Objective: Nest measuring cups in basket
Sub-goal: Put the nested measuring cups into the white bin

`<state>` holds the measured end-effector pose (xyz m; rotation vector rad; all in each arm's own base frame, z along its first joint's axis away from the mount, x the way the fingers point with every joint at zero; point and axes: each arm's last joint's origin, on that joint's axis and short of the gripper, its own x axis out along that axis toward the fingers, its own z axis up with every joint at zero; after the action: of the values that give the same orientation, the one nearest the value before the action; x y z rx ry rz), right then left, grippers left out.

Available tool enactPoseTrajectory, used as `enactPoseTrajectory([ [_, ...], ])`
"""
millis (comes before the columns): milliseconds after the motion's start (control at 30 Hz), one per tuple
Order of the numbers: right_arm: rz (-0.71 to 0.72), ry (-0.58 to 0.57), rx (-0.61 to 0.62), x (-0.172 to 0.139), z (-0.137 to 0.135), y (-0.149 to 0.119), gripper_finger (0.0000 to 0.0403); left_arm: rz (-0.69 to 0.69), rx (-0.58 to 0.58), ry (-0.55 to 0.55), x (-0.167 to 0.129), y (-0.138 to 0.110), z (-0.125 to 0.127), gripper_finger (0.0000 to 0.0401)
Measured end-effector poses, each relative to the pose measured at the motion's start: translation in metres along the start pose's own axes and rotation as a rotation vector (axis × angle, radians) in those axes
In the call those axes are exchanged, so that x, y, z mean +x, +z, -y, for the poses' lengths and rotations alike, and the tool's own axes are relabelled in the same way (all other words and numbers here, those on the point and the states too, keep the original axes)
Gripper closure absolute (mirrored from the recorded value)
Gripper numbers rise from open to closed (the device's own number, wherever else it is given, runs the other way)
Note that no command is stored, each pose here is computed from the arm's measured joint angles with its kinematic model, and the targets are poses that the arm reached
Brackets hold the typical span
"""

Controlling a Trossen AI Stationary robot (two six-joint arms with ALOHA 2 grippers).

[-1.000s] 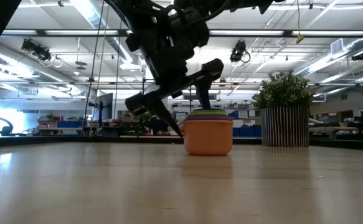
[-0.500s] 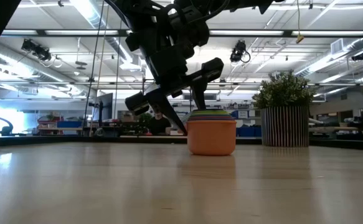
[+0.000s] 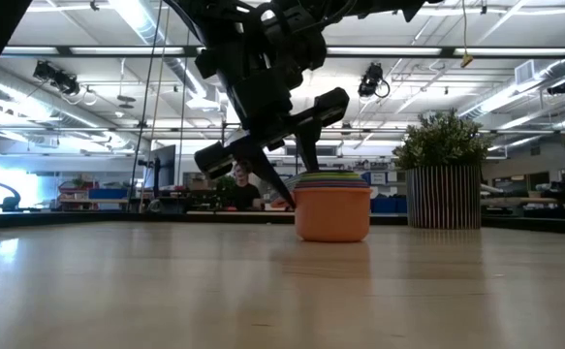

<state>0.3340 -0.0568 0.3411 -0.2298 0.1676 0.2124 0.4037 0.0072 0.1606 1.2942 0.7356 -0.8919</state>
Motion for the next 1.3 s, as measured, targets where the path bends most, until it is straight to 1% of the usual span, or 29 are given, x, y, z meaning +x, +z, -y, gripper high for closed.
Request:
enactPoseTrajectory([
  [233, 0.0, 0.0, 0.0, 0.0, 0.0, 0.0, 0.0346, 0.002, -0.044, 0.001, 0.0, 0.001, 0.0, 0.0247],
  [700, 0.0, 0.0, 0.0, 0.0, 0.0, 0.0, 0.0346, 0.004, -0.046, -0.002, 0.001, 0.004, 0.0, 0.0247],
  [867, 0.0, 0.0, 0.0, 0.0, 0.0, 0.0, 0.0346, 0.03, -0.183, -0.004, 0.002, 0.01, 0.0, 0.0247],
  [900, 0.0, 0.0, 0.0, 0.0, 0.0, 0.0, 0.0346, 0.032, -0.19, 0.001, 0.002, 0.012, 0.0, 0.0247],
  [1100, 0.0, 0.0, 0.0, 0.0, 0.0, 0.0, 0.0346, 0.055, -0.182, 0.031, 0.003, 0.017, -0.003, 0.026],
  [1300, 0.0, 0.0, 0.0, 0.0, 0.0, 0.0, 0.0346, 0.059, -0.181, 0.035, 0.004, 0.02, -0.003, 0.0277],
])
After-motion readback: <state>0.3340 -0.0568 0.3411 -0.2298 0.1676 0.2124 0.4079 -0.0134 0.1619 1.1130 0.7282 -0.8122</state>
